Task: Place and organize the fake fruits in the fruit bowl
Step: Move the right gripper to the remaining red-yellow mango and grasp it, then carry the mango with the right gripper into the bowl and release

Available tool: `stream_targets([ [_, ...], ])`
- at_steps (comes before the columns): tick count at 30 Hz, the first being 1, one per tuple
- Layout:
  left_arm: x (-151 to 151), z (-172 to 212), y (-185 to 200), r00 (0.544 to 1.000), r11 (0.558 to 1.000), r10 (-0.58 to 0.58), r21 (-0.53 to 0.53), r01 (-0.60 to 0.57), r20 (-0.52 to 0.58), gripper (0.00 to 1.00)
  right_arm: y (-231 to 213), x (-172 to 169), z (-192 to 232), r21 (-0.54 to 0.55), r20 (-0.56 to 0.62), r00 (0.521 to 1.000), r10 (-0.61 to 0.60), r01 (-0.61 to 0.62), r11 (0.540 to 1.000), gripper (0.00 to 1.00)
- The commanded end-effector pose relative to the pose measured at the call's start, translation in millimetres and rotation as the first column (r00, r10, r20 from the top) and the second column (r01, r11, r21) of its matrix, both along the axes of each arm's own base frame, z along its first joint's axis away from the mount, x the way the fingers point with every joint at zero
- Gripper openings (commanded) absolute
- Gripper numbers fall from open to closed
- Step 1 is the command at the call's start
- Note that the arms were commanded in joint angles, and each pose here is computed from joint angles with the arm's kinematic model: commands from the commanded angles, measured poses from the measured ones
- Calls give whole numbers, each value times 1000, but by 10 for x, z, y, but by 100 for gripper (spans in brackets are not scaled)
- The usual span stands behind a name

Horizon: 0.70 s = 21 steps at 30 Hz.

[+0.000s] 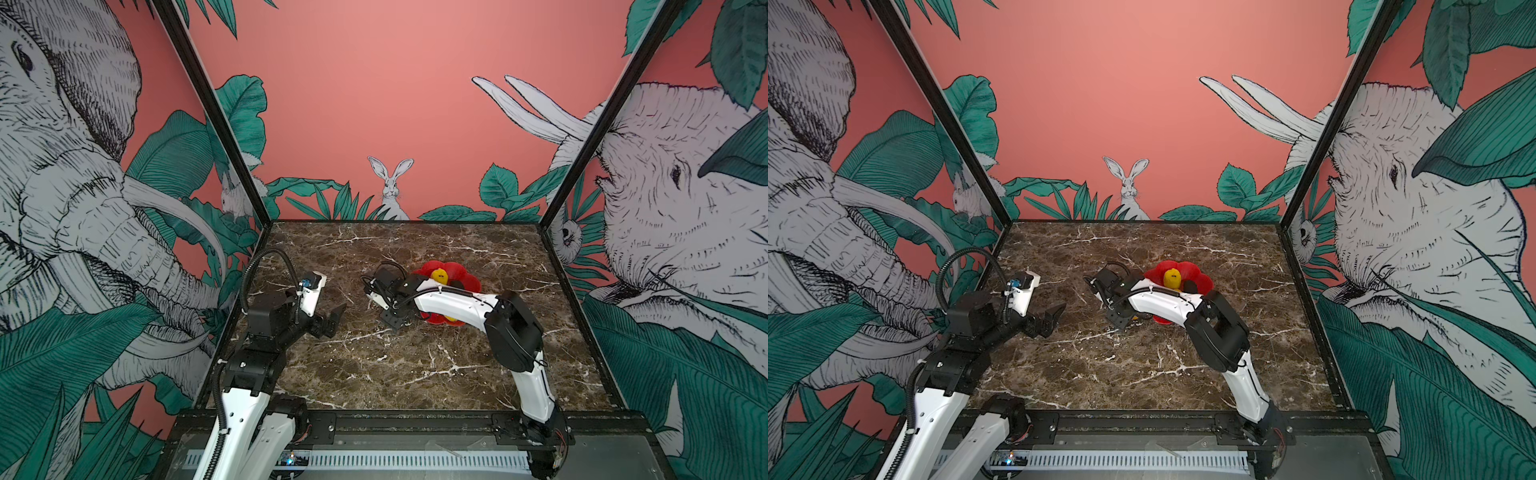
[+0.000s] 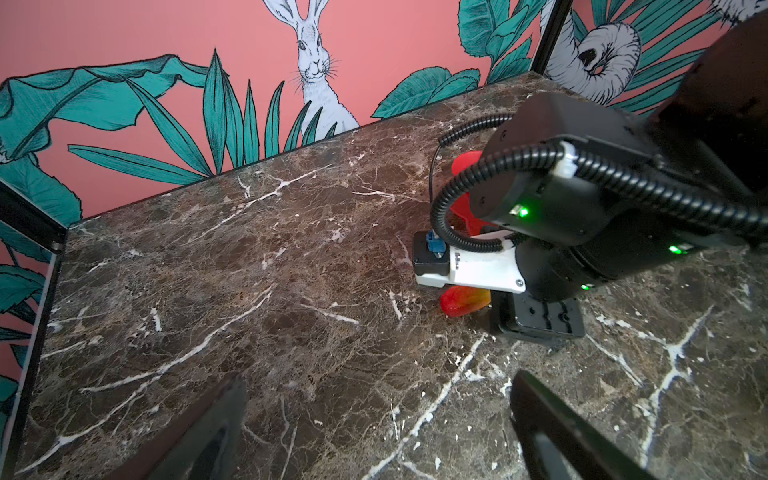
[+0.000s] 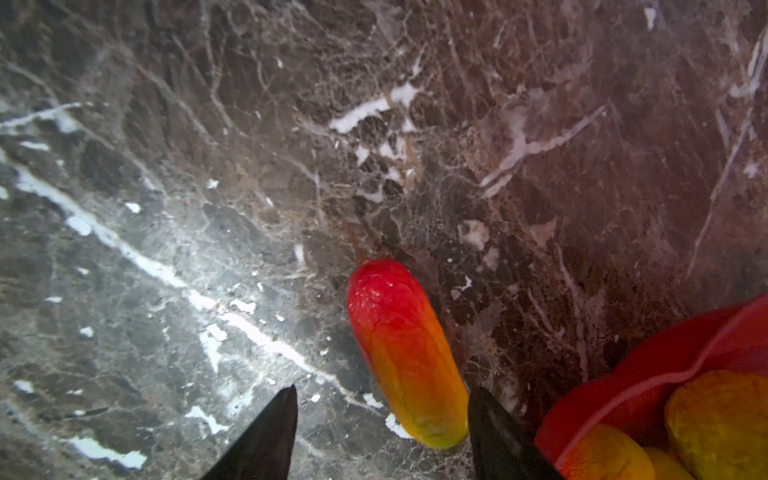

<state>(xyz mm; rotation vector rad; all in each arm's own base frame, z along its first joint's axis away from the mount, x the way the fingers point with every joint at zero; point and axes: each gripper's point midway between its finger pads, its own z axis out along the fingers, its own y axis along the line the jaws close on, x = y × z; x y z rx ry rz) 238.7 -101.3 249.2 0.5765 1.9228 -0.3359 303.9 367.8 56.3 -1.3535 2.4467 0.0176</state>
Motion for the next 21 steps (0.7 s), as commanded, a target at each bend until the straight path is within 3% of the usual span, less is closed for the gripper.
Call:
stream_targets([
  [1,6,35,-22,1000,1000,-15,3,15,20,100,26,44,-100,1,-19,1000,-17,17,1000,61],
  [5,5,38,-18,1000,1000,-14,5,14,23,100,20,50,-172,-6,-30,999,-21,21,1000,57],
  [12,-3,42,-7,1000,1000,-9,8,9,27,100,39,39,-109,19,-31,999,-27,27,999,36],
  [16,0,38,-5,1000,1000,-8,9,8,26,100,21,30,72,41,-16,999,-30,30,999,19],
  [21,-3,44,-4,1000,1000,-8,9,8,29,100,5,5,531,159,36,998,-58,52,986,16],
])
